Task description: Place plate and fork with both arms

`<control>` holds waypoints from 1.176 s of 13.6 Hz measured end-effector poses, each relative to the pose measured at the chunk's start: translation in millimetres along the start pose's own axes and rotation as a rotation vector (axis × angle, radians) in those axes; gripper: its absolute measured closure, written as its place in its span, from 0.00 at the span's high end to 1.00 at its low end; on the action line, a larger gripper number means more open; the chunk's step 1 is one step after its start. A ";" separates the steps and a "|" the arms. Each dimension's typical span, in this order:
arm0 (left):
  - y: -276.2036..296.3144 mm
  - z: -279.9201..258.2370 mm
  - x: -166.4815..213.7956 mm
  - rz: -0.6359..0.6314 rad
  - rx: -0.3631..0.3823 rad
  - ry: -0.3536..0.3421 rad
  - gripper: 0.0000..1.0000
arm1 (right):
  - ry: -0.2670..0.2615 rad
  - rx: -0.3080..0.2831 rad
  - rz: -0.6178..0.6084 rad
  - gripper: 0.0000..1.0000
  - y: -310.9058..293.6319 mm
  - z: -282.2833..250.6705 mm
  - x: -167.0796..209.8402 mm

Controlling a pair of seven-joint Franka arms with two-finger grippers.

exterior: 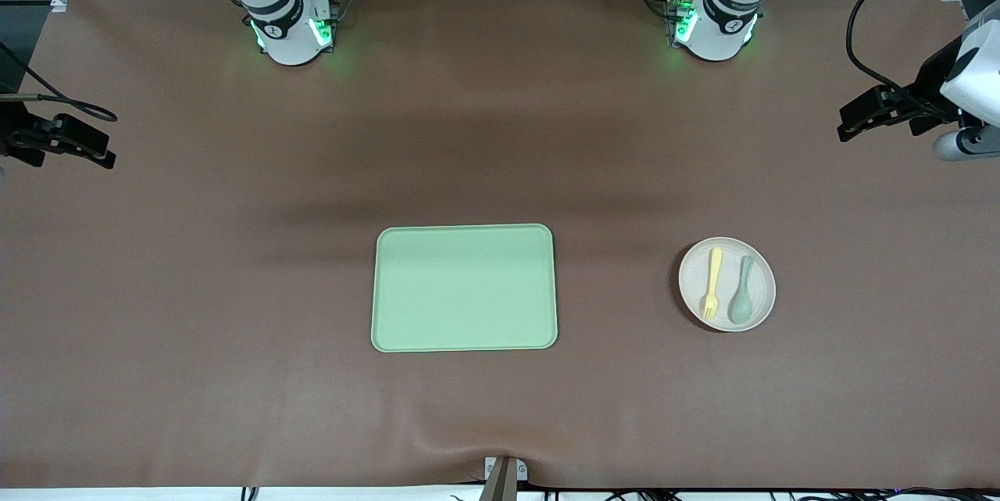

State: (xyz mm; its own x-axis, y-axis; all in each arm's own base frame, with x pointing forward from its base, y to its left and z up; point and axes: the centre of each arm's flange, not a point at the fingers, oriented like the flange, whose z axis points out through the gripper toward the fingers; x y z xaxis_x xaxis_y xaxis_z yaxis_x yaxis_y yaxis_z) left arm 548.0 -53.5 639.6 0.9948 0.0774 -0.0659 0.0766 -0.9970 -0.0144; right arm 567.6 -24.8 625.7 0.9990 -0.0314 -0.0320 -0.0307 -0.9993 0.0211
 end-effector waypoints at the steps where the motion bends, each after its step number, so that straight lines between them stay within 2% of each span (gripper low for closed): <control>1: 0.2 0.2 0.1 0.000 0.000 0.000 1.00 | 0.000 0.000 0.000 1.00 0.0 0.0 0.0; 5: -0.5 7.8 6.6 -0.003 0.001 -0.006 1.00 | 0.000 0.000 0.000 1.00 0.0 0.0 0.0; 16: 7.1 80.0 64.1 -0.002 0.028 -0.009 1.00 | -0.001 0.000 0.000 1.00 0.0 0.3 0.1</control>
State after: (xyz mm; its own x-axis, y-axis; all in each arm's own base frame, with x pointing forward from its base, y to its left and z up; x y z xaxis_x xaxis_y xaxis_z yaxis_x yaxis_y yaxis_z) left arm 607.0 -54.9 555.5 0.9940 0.0795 -0.0752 0.0764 -0.9962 -0.0427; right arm 567.7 -24.8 625.4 0.9990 -0.0314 -0.0327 -0.0307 -0.9993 0.0211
